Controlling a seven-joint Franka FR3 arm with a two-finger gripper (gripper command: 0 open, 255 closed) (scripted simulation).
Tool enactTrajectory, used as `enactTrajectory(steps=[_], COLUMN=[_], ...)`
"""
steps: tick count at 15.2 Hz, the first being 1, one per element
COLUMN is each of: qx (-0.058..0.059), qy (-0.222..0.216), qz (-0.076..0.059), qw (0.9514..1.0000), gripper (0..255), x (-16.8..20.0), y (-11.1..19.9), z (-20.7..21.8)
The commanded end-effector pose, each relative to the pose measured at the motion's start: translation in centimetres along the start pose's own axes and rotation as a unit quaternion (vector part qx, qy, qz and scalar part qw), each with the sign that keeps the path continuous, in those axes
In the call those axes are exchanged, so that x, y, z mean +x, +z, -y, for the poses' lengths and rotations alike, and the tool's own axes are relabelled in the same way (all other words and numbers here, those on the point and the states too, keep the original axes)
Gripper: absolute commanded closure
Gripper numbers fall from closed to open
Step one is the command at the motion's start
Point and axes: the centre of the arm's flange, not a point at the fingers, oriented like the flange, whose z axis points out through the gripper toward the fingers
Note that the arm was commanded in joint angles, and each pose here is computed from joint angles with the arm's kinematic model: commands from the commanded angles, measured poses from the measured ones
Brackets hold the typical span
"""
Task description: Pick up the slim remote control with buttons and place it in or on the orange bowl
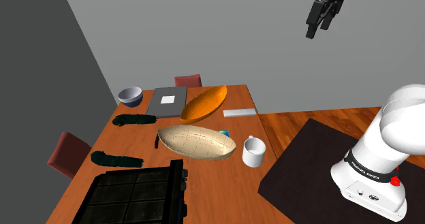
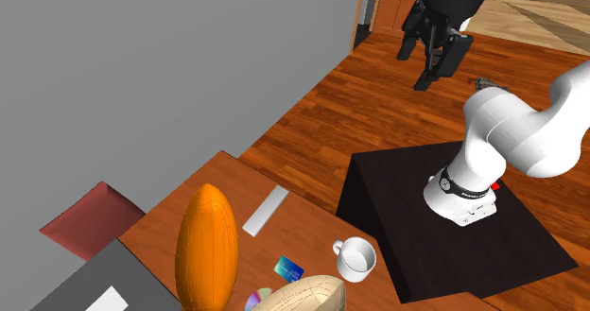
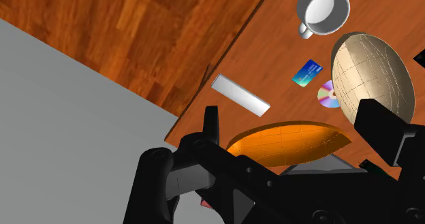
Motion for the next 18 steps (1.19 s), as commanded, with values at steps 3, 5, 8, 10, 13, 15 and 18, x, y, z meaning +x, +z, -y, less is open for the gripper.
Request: enactTrajectory(steps=[3,5,8,10,13,15,18], qx=[0.003,0.006,0.010,0.013,0.018,0.020,0.025], qy=[-0.016,-0.032,-0.056,-0.072,-0.096,-0.112,-0.135], qz=[0.001,0.003,0.005,0.006,0.008,0.010,0.012], qw=[0.9999,0.9995,0.9984,0.9973,0.9952,0.9935,0.9904], gripper=[0,0,0,0,0,0,0], x=[1.2,2.4,4.3,5.5,7.4,8.7,10.6], y=[2.3,4.6,8.1,10.5,14.0,16.3,19.8], z=[-0.6,-1.2,-1.9,-2.3,-2.8,-3.1,-3.5])
